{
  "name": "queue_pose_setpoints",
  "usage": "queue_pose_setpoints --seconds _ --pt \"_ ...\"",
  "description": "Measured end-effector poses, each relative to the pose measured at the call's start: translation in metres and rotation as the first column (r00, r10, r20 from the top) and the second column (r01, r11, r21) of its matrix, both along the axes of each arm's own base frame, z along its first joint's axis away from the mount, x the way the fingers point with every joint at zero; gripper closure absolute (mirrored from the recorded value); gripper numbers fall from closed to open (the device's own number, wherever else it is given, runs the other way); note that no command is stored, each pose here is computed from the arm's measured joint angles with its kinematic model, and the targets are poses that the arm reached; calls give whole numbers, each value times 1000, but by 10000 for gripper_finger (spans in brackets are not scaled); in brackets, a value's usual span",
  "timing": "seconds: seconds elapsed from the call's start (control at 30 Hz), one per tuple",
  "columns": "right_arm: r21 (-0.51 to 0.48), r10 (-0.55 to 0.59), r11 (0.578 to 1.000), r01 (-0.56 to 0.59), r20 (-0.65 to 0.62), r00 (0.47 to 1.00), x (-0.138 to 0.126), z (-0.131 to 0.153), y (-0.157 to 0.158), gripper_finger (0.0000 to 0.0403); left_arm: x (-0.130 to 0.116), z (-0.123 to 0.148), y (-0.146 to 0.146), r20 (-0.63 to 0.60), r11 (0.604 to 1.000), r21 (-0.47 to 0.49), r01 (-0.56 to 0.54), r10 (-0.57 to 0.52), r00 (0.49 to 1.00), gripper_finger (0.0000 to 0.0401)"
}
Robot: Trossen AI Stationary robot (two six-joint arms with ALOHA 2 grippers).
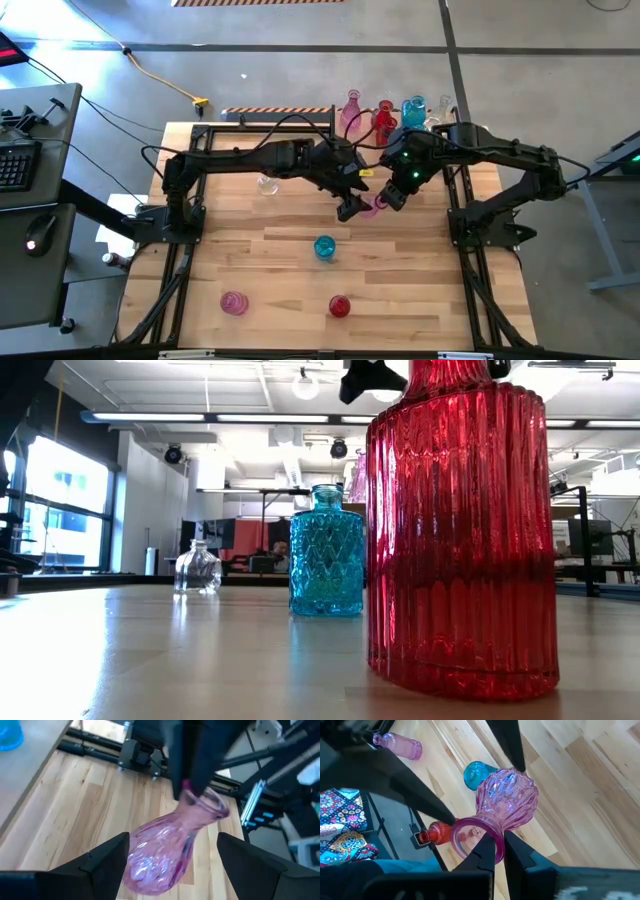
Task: Sort vases onto shelf
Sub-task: Put the right pink vase on the shelf aligned with the pink vase
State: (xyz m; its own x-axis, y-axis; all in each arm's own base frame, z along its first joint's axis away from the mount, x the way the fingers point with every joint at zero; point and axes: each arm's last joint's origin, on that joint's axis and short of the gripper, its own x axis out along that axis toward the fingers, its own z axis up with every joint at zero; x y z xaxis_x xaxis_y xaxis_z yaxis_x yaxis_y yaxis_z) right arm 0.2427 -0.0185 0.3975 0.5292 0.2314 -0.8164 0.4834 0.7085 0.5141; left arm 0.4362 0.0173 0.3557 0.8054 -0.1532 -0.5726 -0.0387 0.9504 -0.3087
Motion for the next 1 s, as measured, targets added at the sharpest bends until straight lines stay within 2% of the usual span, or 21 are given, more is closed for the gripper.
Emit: queue_pose_setpoints --seconds 0.1,0.3,0.4,0.57,1.0 --pt "17 -12 1000 12 6 1000 1 1 0 403 0 0 -6 9 997 62 38 -39 999 109" --pt "27 -23 999 23 7 1000 1 1 0 403 1 0 -16 19 972 231 43 -49 999 109" --pt "35 -25 999 24 28 999 3 2 0 403 2 1 -20 34 958 287 20 -31 999 109" --pt "46 -26 999 23 65 998 6 4 0 403 3 2 -21 43 952 302 -44 33 999 109" --pt "46 -30 999 26 89 996 8 5 0 403 2 2 -21 40 960 270 -72 63 997 109"
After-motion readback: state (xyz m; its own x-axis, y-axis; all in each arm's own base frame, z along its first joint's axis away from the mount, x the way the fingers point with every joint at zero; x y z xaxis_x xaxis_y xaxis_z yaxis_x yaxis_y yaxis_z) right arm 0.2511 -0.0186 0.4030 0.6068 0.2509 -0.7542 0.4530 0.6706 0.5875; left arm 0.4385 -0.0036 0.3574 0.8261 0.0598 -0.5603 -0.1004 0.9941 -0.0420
